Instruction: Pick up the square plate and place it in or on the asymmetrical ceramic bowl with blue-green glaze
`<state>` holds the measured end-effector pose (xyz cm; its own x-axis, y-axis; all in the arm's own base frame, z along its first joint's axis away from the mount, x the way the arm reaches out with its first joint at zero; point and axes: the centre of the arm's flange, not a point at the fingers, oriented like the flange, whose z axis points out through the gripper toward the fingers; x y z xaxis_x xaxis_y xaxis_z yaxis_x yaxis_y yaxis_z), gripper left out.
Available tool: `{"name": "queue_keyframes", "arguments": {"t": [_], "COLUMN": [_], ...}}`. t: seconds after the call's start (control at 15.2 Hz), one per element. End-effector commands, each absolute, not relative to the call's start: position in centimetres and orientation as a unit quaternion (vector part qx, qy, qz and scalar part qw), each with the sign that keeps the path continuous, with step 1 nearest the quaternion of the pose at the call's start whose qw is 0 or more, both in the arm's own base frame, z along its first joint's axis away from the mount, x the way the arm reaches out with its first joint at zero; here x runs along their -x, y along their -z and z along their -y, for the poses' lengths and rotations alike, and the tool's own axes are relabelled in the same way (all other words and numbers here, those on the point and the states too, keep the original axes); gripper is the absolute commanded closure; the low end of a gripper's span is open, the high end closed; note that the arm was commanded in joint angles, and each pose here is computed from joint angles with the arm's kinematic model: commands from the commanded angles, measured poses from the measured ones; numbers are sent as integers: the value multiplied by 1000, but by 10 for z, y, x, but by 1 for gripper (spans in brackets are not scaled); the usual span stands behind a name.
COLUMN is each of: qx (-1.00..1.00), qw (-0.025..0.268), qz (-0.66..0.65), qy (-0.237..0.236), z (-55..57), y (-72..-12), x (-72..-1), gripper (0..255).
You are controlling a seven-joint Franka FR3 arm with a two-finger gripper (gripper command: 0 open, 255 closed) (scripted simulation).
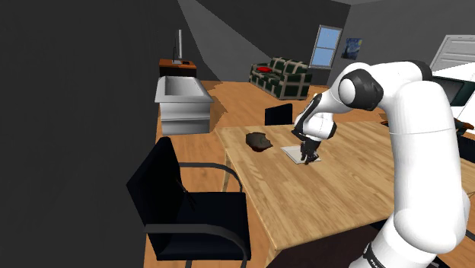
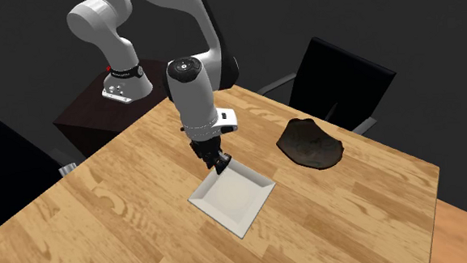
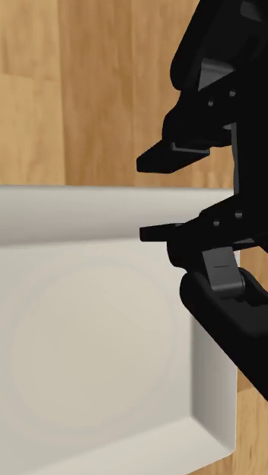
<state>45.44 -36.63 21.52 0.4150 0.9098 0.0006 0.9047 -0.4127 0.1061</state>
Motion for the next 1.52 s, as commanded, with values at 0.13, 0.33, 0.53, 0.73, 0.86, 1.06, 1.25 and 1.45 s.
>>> {"name": "queue_keyframes", "arguments": {"t": [0.13,0.33,0.53,0.73,0.86,1.06,1.25,1.45], "qx": [-840,-840,-840,-840,-837,-834,-834,-834], "qw": [45,45,45,45,63,77,77,77], "qz": [-540,-540,-540,-540,-537,-534,-534,-534], "qy": [-29,-29,-29,-29,-79,-116,-116,-116], "z": [366,366,366,366,350,339,339,339], "y": [-215,-215,-220,-223,-238,-243,-228,-213], "x": [-454,-454,-454,-455,-443,-435,-440,-444], "gripper": [255,255,255,0,0,0,0,0]}}
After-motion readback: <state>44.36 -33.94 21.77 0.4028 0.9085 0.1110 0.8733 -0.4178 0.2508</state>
